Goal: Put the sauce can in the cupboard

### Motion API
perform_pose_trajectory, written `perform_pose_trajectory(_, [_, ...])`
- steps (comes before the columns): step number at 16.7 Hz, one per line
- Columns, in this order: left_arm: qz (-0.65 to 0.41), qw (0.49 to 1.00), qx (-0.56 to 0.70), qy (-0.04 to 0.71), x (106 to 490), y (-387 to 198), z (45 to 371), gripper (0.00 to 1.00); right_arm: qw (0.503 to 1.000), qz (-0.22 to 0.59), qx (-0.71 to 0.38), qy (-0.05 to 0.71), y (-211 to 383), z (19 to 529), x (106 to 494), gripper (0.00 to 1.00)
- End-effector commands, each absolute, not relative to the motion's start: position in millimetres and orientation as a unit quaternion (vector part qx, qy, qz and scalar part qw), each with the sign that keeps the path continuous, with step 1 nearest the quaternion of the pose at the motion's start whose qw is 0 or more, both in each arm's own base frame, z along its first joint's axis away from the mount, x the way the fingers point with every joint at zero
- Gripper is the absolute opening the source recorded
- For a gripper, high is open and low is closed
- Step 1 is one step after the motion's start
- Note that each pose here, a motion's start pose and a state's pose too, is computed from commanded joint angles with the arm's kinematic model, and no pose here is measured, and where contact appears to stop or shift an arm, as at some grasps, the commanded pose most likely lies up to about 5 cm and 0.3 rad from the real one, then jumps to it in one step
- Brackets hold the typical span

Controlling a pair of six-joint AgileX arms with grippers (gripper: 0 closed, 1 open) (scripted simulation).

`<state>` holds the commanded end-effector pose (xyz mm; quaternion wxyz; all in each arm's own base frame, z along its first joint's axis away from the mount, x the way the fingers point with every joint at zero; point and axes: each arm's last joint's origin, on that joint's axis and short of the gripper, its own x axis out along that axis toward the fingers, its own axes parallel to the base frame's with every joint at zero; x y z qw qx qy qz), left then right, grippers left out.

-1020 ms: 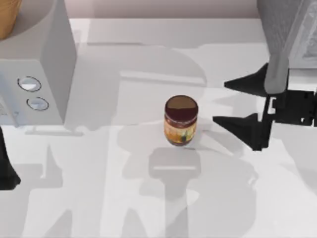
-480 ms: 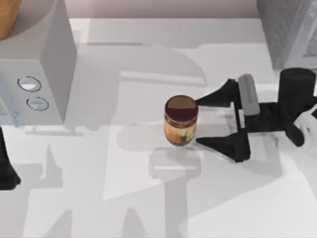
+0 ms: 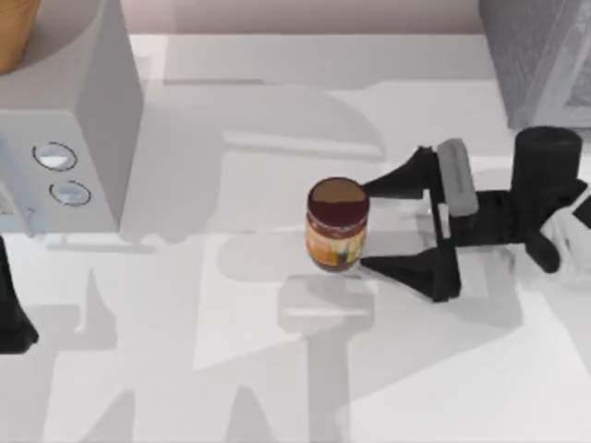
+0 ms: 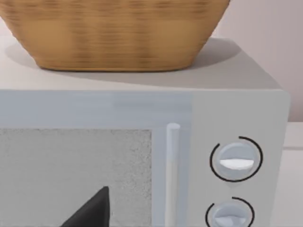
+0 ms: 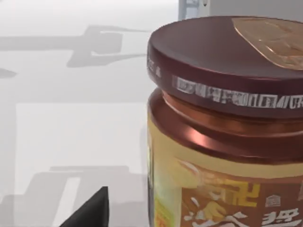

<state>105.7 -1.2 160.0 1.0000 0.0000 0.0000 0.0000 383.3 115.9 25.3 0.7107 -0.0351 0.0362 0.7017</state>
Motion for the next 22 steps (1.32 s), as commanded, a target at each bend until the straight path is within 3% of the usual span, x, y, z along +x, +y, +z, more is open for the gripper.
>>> perform_pose_trajectory(6, [0.000, 1.000, 0.000, 0.000, 106, -1, 160, 1.00, 0.710, 0.703, -0.035, 0.036, 166, 20, 384, 1.00])
perform_pose_trajectory(11, [0.000, 1.000, 0.000, 0.000, 106, -1, 160, 1.00, 0.710, 0.703, -0.035, 0.035, 172, 19, 383, 1.00])
perform_pose_trajectory(22, [0.000, 1.000, 0.000, 0.000, 106, -1, 160, 1.00, 0.710, 0.703, -0.035, 0.035, 172, 19, 383, 0.17])
